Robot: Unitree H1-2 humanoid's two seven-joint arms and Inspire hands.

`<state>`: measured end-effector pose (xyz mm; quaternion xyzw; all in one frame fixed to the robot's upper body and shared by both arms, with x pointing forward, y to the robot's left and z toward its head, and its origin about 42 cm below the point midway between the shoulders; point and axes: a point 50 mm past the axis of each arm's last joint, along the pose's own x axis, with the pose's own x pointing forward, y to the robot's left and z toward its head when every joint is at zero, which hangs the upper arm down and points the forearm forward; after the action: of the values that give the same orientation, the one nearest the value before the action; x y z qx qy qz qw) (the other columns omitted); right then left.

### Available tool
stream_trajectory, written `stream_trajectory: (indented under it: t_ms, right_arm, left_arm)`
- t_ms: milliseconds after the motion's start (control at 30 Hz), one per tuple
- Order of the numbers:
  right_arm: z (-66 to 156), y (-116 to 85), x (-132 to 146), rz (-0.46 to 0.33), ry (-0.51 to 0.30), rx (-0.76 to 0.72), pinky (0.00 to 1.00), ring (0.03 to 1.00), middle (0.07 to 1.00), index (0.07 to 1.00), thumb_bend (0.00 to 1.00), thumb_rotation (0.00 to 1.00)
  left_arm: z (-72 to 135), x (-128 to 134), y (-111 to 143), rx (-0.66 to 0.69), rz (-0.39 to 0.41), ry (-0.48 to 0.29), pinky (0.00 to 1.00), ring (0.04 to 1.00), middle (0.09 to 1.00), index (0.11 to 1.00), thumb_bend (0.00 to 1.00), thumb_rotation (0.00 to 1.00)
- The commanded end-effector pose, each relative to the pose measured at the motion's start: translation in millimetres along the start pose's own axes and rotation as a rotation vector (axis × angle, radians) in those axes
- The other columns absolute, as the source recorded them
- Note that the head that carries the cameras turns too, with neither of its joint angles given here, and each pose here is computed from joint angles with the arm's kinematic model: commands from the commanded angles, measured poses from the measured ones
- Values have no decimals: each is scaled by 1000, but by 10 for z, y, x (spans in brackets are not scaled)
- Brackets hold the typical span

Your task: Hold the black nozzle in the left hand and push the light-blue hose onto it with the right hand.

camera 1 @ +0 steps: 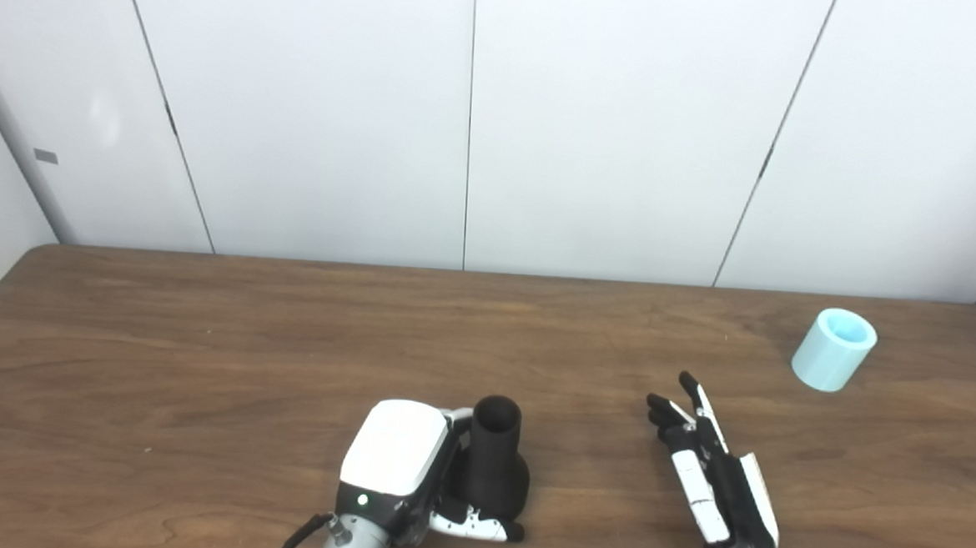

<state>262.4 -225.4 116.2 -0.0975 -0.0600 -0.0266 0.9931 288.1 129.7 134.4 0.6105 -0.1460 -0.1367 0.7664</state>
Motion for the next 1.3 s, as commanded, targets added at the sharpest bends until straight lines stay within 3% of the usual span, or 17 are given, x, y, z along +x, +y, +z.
stream_trajectory:
  t_ms: [0, 33, 133, 333, 500, 633, 833, 900, 1033, 1267]
  right_arm:
    - [156, -196, 114, -34, -56, -16, 752, 830, 842, 916, 497, 638]
    - [187, -240, 144, -38, -63, -13, 784, 839, 850, 917, 511, 526]
    - [355, -461, 302, -73, -106, -87, 821, 834, 846, 908, 580, 395]
    - [784, -964, 673, -115, -178, -295, 841, 861, 858, 874, 709, 228]
    - [1067, -1444, 1008, -145, -155, -467, 837, 873, 876, 853, 767, 133]
    - [1233, -1755, 1235, -147, -110, -694, 841, 846, 840, 836, 795, 121]
    - [1394, -2077, 1503, -101, -76, -1000, 823, 869, 863, 849, 868, 161]
    - [1434, -2140, 1586, -83, -57, -1073, 837, 901, 884, 864, 880, 164]
    - [1483, -2240, 1758, -34, 42, -1195, 959, 989, 933, 898, 890, 192]
    - [1434, -2203, 1985, 7, 142, -1267, 923, 962, 919, 880, 964, 215]
  left_arm:
    - [68, -266, -524, -21, -287, -22, 479, 454, 544, 445, 498, 0]
    - [64, -267, -524, -19, -289, -22, 482, 454, 544, 446, 498, 0]
    - [42, -270, -506, -23, -300, -18, 486, 456, 542, 450, 498, 0]
    - [-16, -295, -494, -44, -312, -10, 505, 449, 547, 442, 497, 0]
    - [-58, -313, -533, -76, -338, 9, 512, 470, 540, 452, 498, 0]
    - [-99, -334, -552, -80, -350, 19, 535, 483, 541, 444, 498, 0]
    - [-168, -362, -522, -98, -367, 29, 526, 475, 544, 452, 498, 0]
    - [-191, -373, -520, -101, -361, 31, 484, 456, 514, 478, 502, 0]
    - [-215, -393, -521, -102, -362, 34, 393, 406, 457, 506, 503, 0]
    - [-213, -399, -504, -95, -371, 37, 395, 412, 465, 503, 504, 0]
